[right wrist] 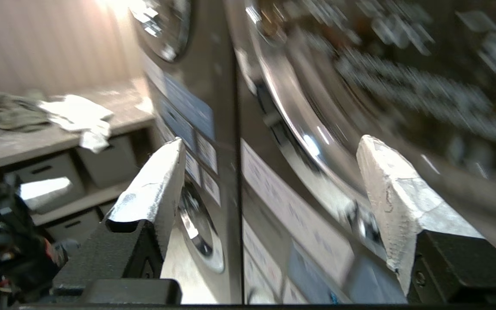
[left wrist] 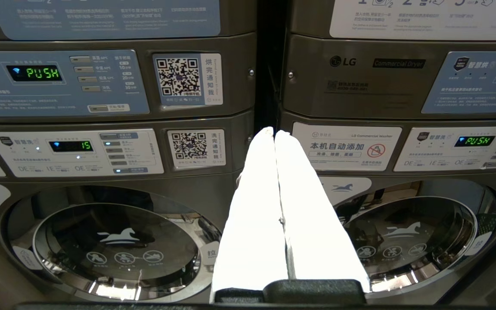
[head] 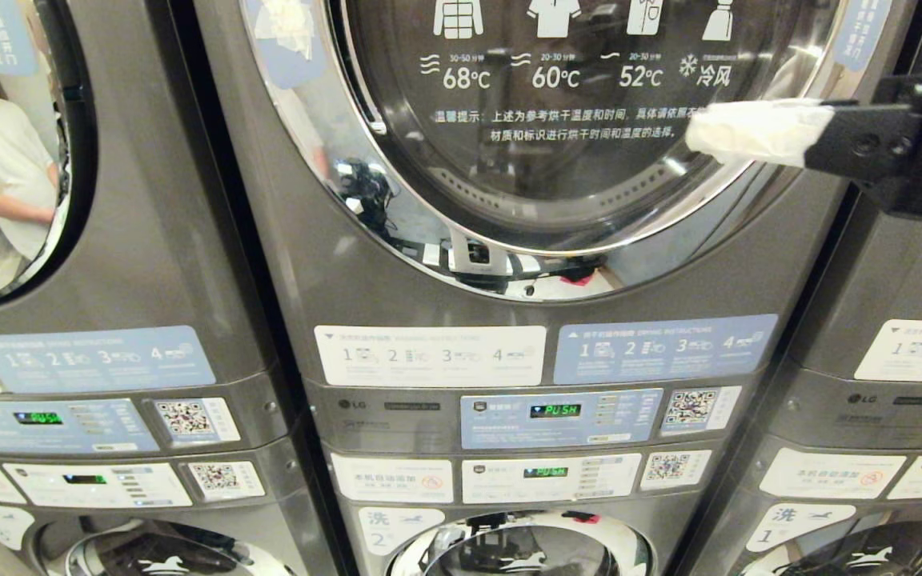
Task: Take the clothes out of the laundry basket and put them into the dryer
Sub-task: Open the dryer
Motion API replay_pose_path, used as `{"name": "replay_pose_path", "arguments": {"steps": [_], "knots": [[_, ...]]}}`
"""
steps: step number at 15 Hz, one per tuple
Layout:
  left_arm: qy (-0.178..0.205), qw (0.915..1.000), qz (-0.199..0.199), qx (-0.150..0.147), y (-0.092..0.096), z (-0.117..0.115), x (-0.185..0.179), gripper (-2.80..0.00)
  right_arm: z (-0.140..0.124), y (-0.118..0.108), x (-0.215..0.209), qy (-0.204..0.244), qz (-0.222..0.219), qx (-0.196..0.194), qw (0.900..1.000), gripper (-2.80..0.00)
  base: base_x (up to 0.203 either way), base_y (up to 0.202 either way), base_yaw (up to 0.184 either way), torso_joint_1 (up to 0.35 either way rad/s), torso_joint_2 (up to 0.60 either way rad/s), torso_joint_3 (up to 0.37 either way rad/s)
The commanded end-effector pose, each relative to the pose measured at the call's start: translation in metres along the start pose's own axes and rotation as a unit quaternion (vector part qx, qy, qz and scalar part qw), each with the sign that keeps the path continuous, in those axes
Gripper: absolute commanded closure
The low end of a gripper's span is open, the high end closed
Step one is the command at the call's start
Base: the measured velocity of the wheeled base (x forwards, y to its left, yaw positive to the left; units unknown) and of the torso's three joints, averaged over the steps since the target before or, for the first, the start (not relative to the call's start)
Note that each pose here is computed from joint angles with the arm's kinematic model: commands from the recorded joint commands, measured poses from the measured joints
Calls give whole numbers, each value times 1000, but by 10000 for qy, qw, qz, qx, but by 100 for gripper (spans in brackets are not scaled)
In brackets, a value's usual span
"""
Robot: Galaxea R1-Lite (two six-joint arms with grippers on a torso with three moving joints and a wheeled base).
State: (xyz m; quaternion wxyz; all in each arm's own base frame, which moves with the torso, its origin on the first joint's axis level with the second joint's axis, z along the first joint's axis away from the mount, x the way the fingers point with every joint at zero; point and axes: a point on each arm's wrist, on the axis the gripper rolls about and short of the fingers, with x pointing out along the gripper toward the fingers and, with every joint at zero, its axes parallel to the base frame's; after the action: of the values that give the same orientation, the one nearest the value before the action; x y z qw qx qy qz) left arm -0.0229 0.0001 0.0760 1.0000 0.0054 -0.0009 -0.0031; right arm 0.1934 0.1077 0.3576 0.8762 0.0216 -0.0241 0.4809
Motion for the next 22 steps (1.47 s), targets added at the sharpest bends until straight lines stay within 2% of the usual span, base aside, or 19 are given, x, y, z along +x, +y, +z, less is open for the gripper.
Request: {"name": "replay_pose_path", "arguments": {"steps": [1, 3, 5, 10, 16, 22], "knots": [[1, 10000, 0, 5, 0, 0, 0, 0, -11, -4, 43, 96, 352, 83, 9993, -280, 0, 0, 0, 0, 0, 0], [1, 10000, 0, -1, 0, 0, 0, 0, -9, 3, 67, 19, 451, 64, 9990, -280, 0, 0, 0, 0, 0, 0], [1, 10000, 0, 7, 0, 0, 0, 0, -11, 10, 74, 22, 562, 52, 9984, -280, 0, 0, 0, 0, 0, 0], [1, 10000, 6, -1, 0, 0, 0, 0, -10, 11, 91, -81, 686, -3, 9976, -280, 0, 0, 0, 0, 0, 0], [1, 10000, 0, -1, 0, 0, 0, 0, -23, 10, 138, -709, 858, -249, 9935, -280, 0, 0, 0, 0, 0, 0], [1, 10000, 0, -1, 0, 0, 0, 0, -27, 14, 183, -1459, 1023, -511, 9827, -280, 0, 0, 0, 0, 0, 0]]}}
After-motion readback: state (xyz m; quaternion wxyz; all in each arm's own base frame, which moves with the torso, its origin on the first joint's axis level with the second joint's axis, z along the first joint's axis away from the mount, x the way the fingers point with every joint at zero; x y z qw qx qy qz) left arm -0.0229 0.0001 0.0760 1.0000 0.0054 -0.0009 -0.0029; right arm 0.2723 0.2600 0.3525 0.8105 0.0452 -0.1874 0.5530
